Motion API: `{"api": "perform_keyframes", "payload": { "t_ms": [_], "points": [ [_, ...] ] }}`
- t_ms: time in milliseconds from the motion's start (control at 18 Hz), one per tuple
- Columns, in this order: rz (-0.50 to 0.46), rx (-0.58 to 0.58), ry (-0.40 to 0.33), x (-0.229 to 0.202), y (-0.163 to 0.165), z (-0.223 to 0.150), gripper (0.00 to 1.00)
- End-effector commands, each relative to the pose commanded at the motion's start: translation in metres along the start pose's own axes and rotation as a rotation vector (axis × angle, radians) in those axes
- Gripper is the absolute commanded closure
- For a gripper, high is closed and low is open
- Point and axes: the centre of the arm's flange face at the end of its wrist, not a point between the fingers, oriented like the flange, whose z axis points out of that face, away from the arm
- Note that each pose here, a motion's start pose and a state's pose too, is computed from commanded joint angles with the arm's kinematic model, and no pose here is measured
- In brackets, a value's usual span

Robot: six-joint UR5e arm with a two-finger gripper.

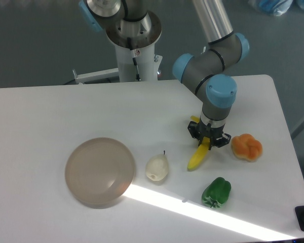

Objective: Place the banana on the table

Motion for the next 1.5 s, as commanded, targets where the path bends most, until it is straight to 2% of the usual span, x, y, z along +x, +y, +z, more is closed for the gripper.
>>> {"api": "perform_keyframes", "payload": {
  "t_ms": [111,222,389,444,500,722,889,1167,1500],
  "points": [
    [0.000,-0.001,0.001,0.000,0.000,0.001,0.61],
    [0.000,0.002,-0.001,-0.001,-0.001,0.000,0.53],
    [-0.001,0.009,-0.014,-0.005,-0.003,-0.006,0.19],
    [-0.003,0.012,-0.020,-0.007,-0.004,-0.009,0.14],
    [-0.005,0.015,-0.026,-0.009,-0.005,-0.013,0.01],
    [-0.007,0.043,-0.074,-0.023,-0.014,-0.037,0.00],
    [0.025,0.091,-0.159,-0.040,-0.047,-0.078,0.00],
    [0.047,0.129,-0.236,-0.063,-0.066,-0.113,0.00],
    [0.069,0.150,-0.270,-0.078,-0.086,-0.123,0.00]
  ]
}}
